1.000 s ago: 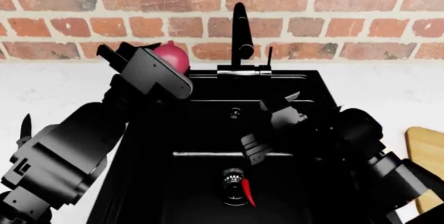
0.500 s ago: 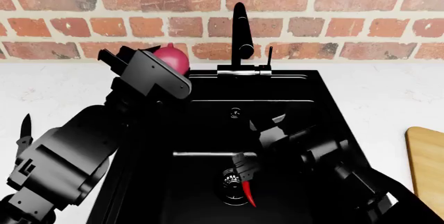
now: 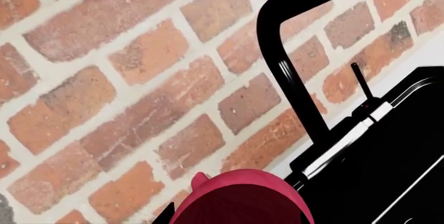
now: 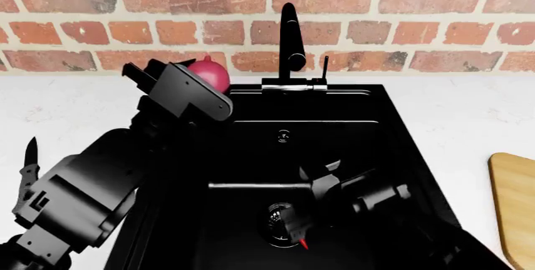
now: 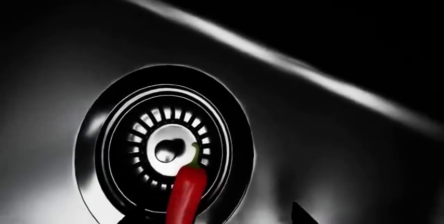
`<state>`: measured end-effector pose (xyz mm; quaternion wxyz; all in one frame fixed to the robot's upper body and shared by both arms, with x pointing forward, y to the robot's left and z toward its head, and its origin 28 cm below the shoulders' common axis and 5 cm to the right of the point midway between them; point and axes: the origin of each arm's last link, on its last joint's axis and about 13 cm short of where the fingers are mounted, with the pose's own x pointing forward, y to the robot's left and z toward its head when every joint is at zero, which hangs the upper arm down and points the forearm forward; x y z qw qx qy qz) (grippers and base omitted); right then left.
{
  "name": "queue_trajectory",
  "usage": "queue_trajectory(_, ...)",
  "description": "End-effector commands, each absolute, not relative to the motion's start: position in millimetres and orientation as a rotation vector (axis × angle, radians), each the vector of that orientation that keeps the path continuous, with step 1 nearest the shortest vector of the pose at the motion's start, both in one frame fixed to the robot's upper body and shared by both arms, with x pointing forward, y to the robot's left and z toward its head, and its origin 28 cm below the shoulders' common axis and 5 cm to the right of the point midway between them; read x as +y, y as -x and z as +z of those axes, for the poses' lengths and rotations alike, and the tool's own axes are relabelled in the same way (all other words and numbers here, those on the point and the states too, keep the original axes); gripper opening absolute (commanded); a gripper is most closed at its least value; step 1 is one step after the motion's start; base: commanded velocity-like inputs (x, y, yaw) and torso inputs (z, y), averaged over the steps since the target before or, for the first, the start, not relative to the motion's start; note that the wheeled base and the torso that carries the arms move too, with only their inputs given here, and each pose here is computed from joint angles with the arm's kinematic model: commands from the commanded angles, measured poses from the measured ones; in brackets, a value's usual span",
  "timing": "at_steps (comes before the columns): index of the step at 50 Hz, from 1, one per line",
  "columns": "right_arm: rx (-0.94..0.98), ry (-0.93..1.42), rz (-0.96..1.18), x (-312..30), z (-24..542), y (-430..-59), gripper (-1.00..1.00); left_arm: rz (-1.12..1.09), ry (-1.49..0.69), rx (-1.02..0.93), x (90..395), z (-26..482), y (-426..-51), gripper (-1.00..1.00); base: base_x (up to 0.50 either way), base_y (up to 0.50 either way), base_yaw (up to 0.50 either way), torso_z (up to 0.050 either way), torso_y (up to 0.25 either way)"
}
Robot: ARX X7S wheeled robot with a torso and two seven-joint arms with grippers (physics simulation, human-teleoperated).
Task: Pick the vegetables from the sink and place them on the cutting board.
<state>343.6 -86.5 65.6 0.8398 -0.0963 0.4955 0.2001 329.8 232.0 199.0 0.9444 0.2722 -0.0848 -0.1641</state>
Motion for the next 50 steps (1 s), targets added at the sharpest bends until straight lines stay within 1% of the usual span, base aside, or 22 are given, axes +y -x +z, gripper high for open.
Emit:
queue_trajectory(1, 1.093, 0.198, 0.435, -88.1, 57.2, -339.3, 1.0, -0.328, -0.543, -0.178, 231.1, 199.5, -330.8, -1.0, 0.0, 0.0, 0.0, 0.0, 0.0)
queue_trajectory(21, 1.13, 0.171, 0.469, -83.5, 34.7, -340.0, 1.0, -0.329, -0.546, -0.172, 231.4, 199.4, -330.8, -1.0, 0.0, 0.0, 0.0, 0.0, 0.001)
queue_trajectory(43, 1.186, 0.144, 0.495, -81.5, 13.4, -324.6, 1.0, -0.323, -0.546, -0.161, 233.5, 194.9, -332.6, -1.0, 0.01, 0.0, 0.0, 0.0, 0.0)
queue_trajectory(44, 1.183, 0.15, 0.497, -81.5, 13.1, -324.7, -1.0, -0.323, -0.546, -0.16, 233.4, 194.5, -332.8, -1.0, 0.0, 0.0, 0.0, 0.0, 0.0)
queue_trajectory(50, 1.166, 0.151, 0.483, -81.7, 15.8, -327.3, -1.0, -0.322, -0.545, -0.159, 233.5, 194.6, -333.1, -1.0, 0.0, 0.0, 0.0, 0.0, 0.0)
